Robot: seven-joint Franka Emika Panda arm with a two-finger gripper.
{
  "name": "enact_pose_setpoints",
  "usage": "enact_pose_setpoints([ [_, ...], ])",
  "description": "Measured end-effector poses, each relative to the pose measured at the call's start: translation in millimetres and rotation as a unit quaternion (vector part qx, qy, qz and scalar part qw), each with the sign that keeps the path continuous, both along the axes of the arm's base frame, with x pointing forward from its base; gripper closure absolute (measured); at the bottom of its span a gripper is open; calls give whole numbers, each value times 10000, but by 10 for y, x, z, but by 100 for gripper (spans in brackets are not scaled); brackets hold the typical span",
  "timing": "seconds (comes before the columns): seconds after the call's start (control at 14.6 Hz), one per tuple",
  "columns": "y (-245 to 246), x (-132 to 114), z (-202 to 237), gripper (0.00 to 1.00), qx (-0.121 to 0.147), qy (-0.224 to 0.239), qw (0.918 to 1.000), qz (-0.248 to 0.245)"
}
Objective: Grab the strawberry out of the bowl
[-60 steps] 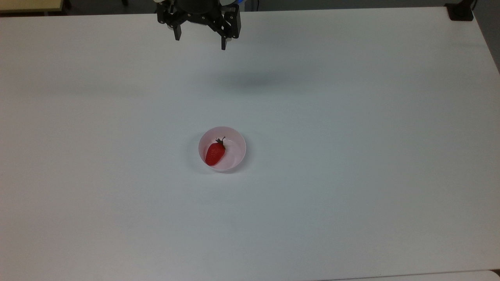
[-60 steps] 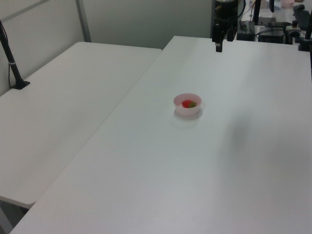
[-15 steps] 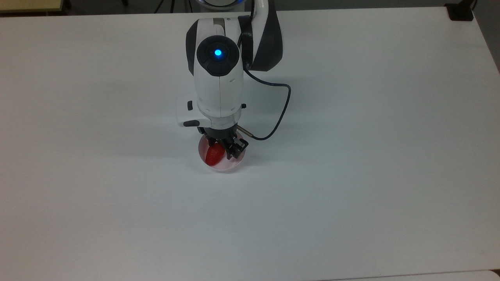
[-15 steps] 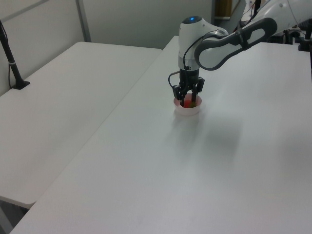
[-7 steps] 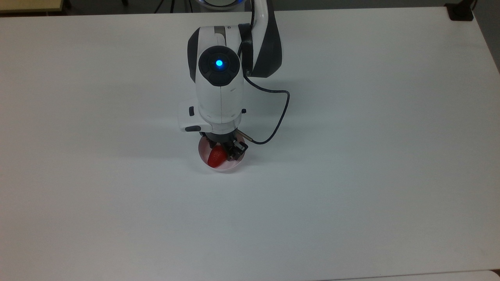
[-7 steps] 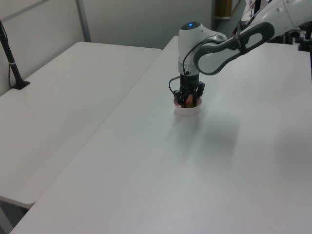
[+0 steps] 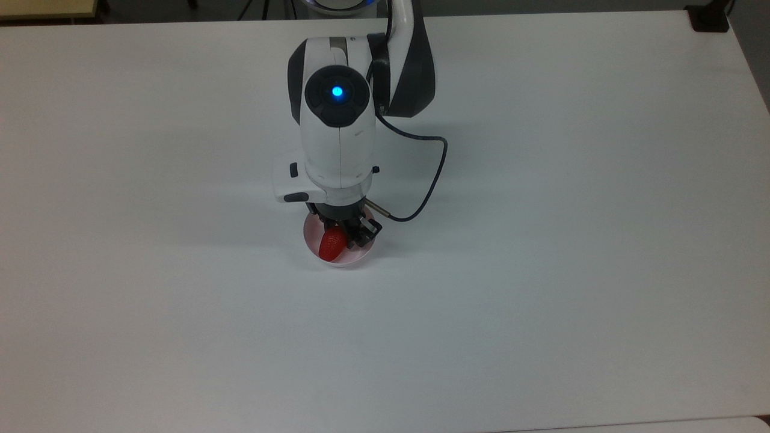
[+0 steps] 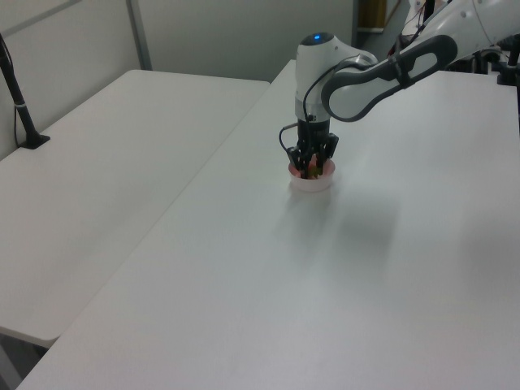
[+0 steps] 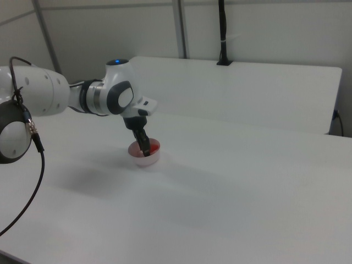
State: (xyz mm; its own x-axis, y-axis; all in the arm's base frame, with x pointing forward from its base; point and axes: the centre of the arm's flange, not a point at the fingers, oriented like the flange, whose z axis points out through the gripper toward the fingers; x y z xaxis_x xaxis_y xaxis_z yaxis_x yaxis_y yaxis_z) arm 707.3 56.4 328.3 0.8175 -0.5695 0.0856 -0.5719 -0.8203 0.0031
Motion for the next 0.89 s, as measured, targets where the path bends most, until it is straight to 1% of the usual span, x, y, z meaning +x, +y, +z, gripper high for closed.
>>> enact_pose_setpoints([
  [0.21,-4,-4,313,56,-10,-143,9996,260],
  [0.41,-80,-67,640,56,-81,-62,9960,889],
  [0.48,-187,-106,789,56,-117,66,9921,1247],
  [0.55,-281,-128,867,56,-137,147,9887,1484],
  [0.62,-404,-144,901,56,-160,232,9836,1782],
  [0.75,-846,-154,811,56,-190,392,9706,2369],
  [0.82,-1122,-161,689,56,-177,507,9642,2598],
  [0.89,-1342,-165,575,56,-172,578,9596,2750],
])
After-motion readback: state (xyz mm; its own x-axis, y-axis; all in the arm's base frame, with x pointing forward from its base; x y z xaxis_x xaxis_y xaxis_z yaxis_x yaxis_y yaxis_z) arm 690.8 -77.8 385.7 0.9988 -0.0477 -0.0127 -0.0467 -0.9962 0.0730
